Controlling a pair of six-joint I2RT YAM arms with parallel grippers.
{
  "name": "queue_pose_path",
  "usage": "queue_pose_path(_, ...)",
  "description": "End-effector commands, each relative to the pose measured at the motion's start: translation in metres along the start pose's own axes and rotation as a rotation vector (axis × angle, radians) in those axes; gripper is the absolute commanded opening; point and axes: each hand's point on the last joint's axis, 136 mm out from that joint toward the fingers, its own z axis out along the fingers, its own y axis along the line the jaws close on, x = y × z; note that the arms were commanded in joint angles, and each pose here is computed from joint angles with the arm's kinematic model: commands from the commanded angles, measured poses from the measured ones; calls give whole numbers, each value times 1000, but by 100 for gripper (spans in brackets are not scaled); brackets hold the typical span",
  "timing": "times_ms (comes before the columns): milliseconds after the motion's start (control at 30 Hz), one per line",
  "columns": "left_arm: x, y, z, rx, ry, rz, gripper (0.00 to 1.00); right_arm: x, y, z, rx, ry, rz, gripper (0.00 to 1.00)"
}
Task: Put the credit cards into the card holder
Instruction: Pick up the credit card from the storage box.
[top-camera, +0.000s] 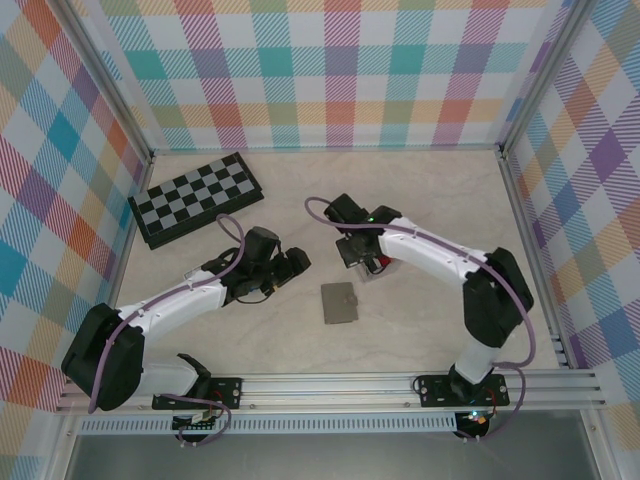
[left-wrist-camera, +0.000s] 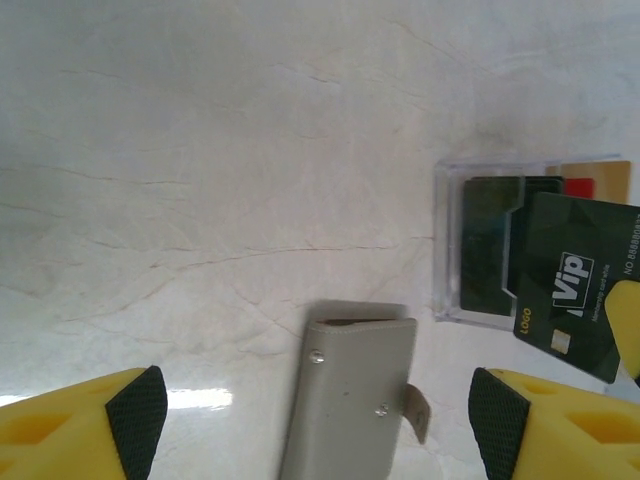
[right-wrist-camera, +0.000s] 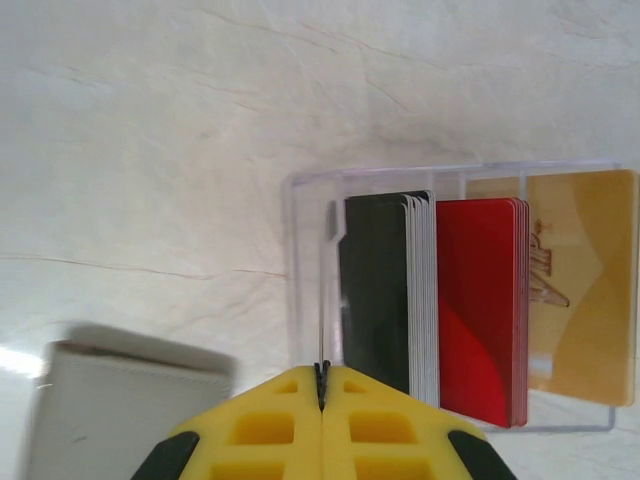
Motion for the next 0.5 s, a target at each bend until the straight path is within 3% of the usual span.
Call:
queue_pose_path(0,-8,-37,-13,171,-4,46,81,-11,5,-40,-237,-73,182,4)
queue_pose_path(200,-10,-80,-23,364,33,70,81,-19,-9,-76,-471,-153,386,2)
queue_pose_path(467,-10,-145,-38,651,118,80,80,-30,-4,-111,-763,-224,514,2)
